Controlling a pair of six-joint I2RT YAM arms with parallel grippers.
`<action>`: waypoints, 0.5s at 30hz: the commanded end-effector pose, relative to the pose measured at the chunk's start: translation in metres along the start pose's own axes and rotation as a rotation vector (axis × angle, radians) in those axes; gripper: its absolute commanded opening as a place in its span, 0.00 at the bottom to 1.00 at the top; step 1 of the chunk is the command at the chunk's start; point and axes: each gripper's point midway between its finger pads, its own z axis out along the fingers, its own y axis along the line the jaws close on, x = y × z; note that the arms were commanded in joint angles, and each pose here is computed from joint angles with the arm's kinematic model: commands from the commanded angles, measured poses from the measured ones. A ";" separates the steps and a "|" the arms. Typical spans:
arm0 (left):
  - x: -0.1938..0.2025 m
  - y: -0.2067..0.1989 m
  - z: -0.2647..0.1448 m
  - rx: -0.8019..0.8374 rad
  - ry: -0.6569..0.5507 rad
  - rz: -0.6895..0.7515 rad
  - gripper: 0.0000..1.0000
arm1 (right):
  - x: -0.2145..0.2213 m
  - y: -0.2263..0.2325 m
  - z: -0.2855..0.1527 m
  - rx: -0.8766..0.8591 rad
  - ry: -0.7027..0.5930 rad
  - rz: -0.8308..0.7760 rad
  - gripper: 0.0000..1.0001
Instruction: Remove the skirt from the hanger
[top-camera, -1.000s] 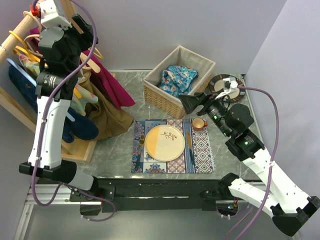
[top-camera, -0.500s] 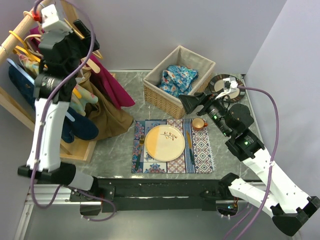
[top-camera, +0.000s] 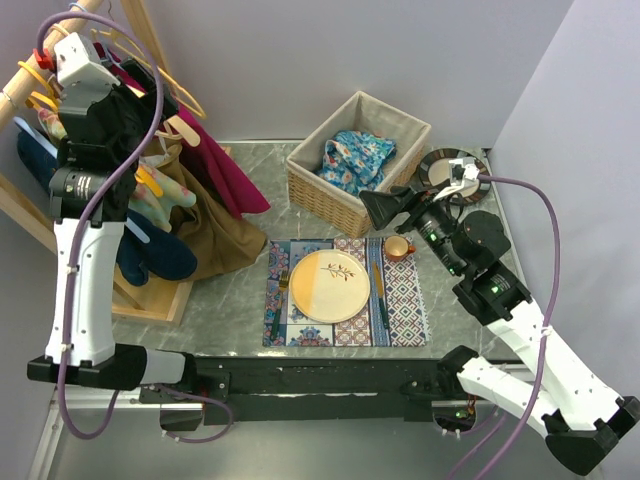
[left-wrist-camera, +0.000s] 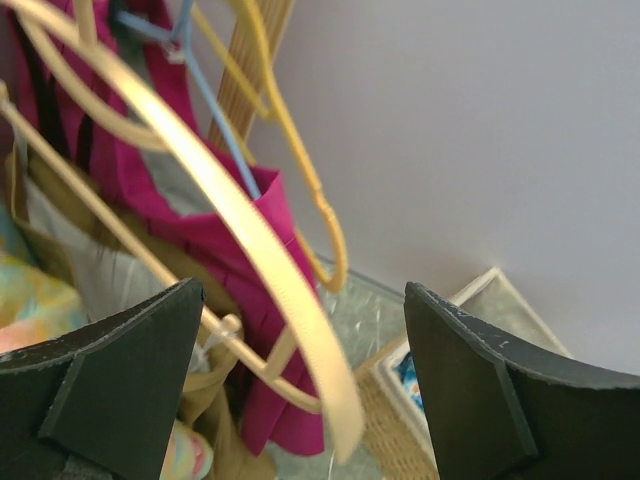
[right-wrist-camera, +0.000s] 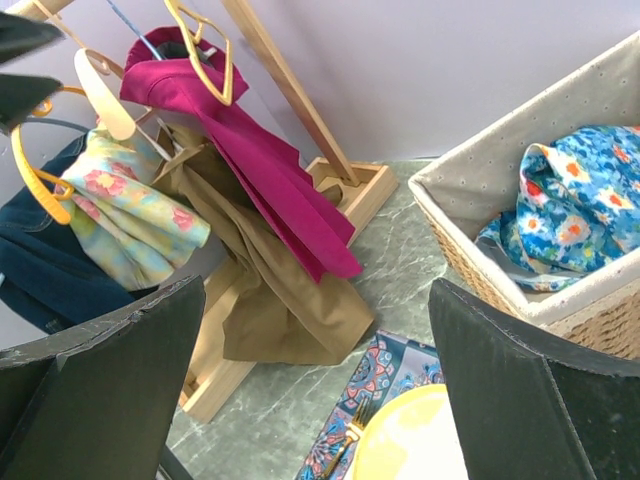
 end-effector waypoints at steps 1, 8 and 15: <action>0.004 0.009 0.005 0.005 0.021 -0.058 0.88 | -0.007 0.004 -0.003 -0.016 -0.036 -0.007 1.00; 0.011 0.006 0.027 0.070 0.051 -0.083 0.81 | -0.007 0.003 -0.003 -0.014 -0.032 -0.009 1.00; 0.002 -0.005 0.027 0.131 0.007 -0.084 0.64 | -0.006 0.004 -0.003 -0.020 -0.033 -0.007 1.00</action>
